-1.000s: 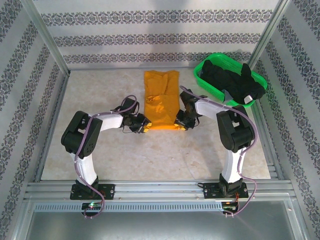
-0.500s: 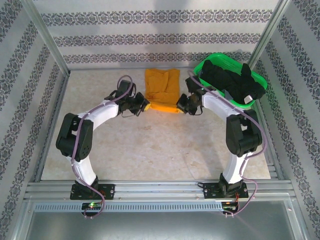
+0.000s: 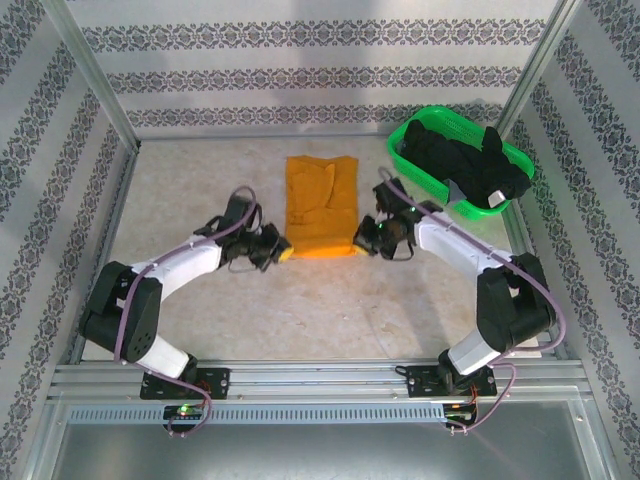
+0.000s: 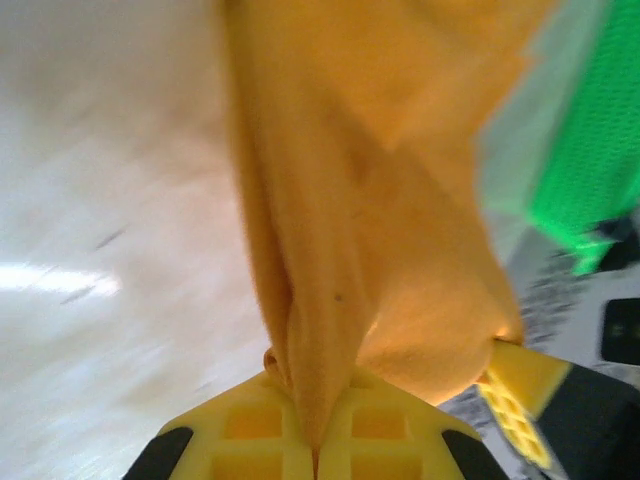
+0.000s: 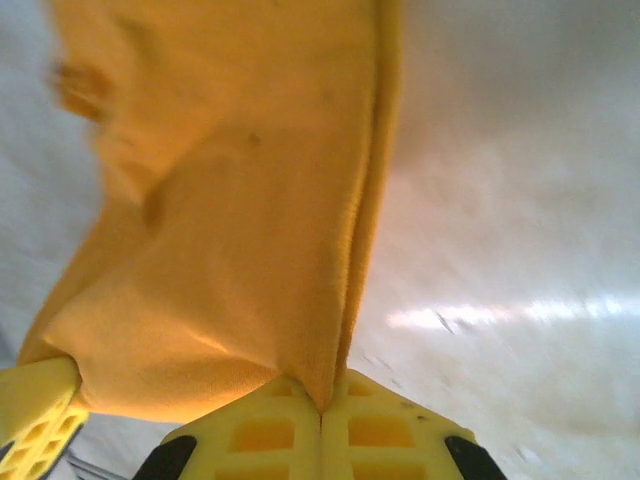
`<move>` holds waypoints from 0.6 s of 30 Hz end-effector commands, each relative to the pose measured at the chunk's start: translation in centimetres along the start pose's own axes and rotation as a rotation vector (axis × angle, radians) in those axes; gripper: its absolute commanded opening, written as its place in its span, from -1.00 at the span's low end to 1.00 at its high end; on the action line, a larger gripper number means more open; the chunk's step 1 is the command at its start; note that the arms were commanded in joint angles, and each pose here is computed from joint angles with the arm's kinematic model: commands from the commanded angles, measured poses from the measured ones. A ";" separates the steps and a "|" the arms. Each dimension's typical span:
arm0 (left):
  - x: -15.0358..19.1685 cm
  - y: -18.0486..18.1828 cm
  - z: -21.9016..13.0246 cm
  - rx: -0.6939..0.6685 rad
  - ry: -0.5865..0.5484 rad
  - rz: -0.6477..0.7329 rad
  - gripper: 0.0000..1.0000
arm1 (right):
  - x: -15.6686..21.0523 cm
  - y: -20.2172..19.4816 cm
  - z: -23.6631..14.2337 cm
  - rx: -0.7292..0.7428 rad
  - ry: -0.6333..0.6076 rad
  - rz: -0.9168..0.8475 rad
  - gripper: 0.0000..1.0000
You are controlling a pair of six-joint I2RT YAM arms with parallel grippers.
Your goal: Fold and stack the t-shirts
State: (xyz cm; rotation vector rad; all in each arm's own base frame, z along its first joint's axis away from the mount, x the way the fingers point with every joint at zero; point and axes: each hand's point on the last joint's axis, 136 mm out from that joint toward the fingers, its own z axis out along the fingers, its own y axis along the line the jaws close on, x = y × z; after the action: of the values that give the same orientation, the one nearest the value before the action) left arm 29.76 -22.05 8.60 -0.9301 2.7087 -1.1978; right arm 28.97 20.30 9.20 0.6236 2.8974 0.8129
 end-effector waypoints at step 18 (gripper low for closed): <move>7.5 -0.1 -6.7 0.011 -0.043 0.134 -1.00 | 8.3 -1.8 -5.5 0.045 -0.006 -0.012 -1.00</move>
State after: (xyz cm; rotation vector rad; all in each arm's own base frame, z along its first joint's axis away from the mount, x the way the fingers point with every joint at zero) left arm 20.36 -22.46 13.00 -0.7351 2.7411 -1.2250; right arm 17.95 20.89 11.19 0.5386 2.9917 0.8210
